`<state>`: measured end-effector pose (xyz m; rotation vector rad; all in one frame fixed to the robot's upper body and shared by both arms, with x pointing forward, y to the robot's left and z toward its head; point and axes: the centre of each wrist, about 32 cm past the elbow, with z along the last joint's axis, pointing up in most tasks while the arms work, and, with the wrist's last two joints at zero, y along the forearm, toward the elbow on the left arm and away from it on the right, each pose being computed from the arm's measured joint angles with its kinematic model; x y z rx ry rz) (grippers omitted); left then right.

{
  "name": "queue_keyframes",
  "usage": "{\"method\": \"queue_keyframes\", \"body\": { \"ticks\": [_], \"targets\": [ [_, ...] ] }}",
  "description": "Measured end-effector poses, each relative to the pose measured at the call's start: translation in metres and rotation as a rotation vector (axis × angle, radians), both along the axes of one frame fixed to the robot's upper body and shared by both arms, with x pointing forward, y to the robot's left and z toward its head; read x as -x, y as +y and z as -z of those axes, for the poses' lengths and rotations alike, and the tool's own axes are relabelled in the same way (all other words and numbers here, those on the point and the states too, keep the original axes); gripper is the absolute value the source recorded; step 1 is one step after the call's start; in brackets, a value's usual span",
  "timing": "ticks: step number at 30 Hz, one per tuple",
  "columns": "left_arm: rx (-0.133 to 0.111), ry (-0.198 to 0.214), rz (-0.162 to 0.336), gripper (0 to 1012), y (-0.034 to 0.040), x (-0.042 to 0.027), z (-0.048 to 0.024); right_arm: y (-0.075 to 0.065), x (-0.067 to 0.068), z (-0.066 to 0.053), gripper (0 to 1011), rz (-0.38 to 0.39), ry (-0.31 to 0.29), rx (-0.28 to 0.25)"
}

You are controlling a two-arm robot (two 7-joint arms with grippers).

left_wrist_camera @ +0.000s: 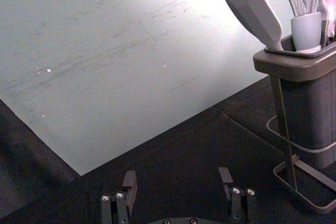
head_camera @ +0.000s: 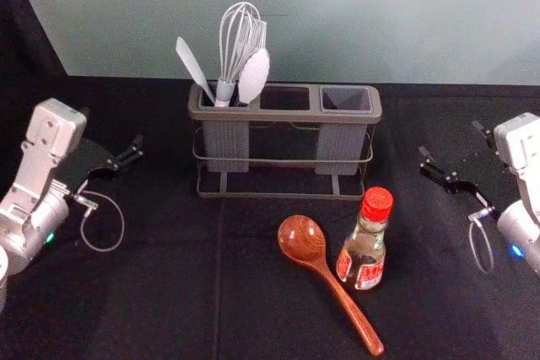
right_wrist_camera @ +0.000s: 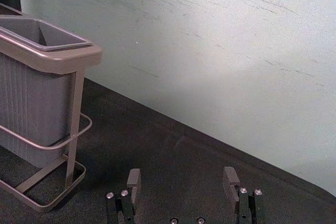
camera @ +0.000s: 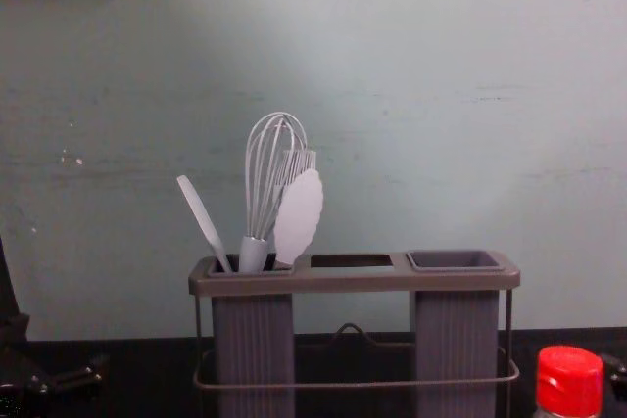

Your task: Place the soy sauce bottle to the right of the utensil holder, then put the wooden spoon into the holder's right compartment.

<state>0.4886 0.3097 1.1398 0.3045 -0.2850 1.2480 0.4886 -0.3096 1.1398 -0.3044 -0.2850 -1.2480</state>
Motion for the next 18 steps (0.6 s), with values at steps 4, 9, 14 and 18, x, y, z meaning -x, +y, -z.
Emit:
{"method": "queue_keyframes", "body": {
  "ticks": [4, 9, 14, 18],
  "targets": [
    [0.0, 0.0, 0.0, 1011, 0.0, 0.0, 0.0, 0.0, 0.0, 0.0, 1004, 0.0, 0.0, 0.0],
    [0.0, 0.0, 0.0, 1011, 0.0, 0.0, 0.0, 0.0, 0.0, 0.0, 1004, 0.0, 0.0, 0.0],
    [0.0, 0.0, 0.0, 1011, 0.0, 0.0, 0.0, 0.0, 0.0, 0.0, 1004, 0.0, 0.0, 0.0],
    [0.0, 0.0, 0.0, 1011, 0.0, 0.0, 0.0, 0.0, 0.0, 0.0, 1004, 0.0, 0.0, 0.0]
  ]
}}
